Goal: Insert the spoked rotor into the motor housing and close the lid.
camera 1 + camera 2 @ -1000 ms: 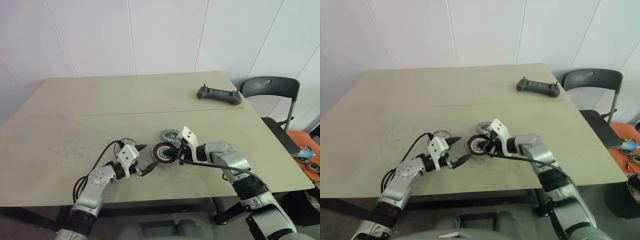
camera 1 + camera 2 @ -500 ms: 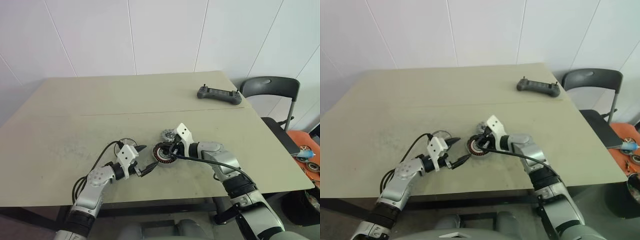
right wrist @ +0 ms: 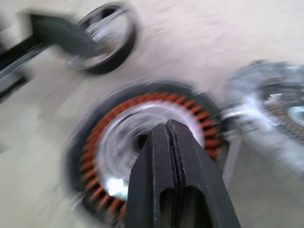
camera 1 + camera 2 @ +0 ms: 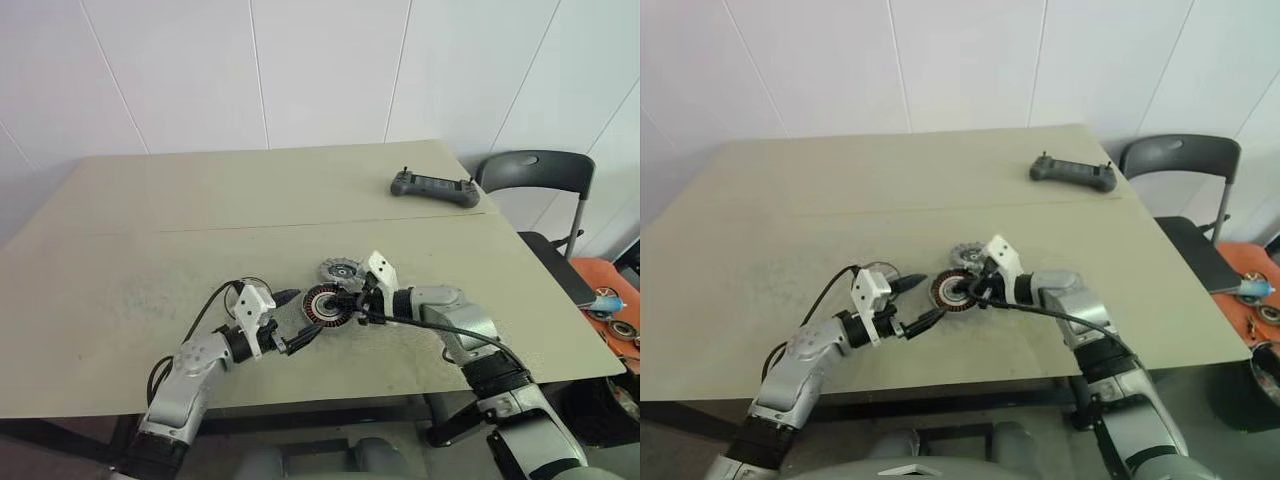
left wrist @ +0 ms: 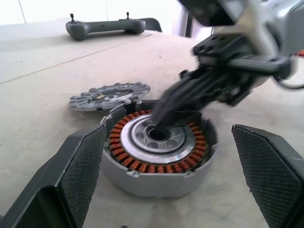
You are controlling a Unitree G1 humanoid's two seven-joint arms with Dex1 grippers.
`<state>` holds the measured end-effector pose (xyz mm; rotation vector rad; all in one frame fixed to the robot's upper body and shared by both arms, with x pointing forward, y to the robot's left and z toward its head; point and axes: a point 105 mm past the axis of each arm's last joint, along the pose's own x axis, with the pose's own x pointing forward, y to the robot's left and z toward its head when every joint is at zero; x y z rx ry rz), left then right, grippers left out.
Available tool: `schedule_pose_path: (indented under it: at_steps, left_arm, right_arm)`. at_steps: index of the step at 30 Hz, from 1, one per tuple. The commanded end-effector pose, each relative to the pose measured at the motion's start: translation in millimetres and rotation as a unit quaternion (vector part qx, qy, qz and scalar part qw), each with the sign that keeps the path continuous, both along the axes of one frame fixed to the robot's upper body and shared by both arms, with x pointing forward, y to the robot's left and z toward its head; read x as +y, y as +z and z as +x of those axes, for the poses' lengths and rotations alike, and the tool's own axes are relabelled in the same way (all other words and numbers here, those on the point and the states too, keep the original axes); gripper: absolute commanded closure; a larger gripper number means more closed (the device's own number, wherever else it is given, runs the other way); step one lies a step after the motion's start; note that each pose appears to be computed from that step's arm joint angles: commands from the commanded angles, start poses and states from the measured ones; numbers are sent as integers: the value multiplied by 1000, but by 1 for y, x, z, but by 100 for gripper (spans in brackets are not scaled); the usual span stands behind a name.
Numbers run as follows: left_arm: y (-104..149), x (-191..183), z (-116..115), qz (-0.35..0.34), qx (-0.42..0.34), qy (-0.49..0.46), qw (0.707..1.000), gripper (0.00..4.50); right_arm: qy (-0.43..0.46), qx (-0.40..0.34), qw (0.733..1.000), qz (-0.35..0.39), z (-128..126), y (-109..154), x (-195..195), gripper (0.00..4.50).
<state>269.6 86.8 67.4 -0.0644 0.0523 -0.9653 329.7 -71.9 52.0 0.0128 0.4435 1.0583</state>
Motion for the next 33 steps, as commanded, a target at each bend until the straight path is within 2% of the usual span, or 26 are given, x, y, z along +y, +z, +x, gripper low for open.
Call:
schedule_pose_path:
  at_steps: [1,5,8,13,16,19,23,28,33]
  left_arm:
    - [27,3,2,-45,-9,6,999,0]
    - [24,15,7,-61,30,41,997,0]
    - [27,42,23,-112,54,108,986,0]
    - [53,120,52,-222,63,236,944,0]
    - [59,158,57,-265,81,277,920,0]
    - [56,180,58,-298,110,292,902,0]
    - [30,175,53,-291,180,269,900,0]
    - [-4,157,50,-298,247,259,885,0]
    - [-33,147,43,-260,285,258,886,0]
  right_arm:
    - [25,-34,998,37,4,31,13,449]
    - [32,-41,998,26,8,31,19,449]
    - [42,-43,998,31,11,34,26,449]
    - [100,-44,993,36,2,37,41,449]
    - [111,-46,992,29,2,35,43,449]
    - [121,-50,991,30,2,38,43,449]
    - [154,-65,985,37,-4,53,41,449]
    - [136,-78,988,16,5,55,26,449]
    - [130,-78,988,11,6,52,23,449]
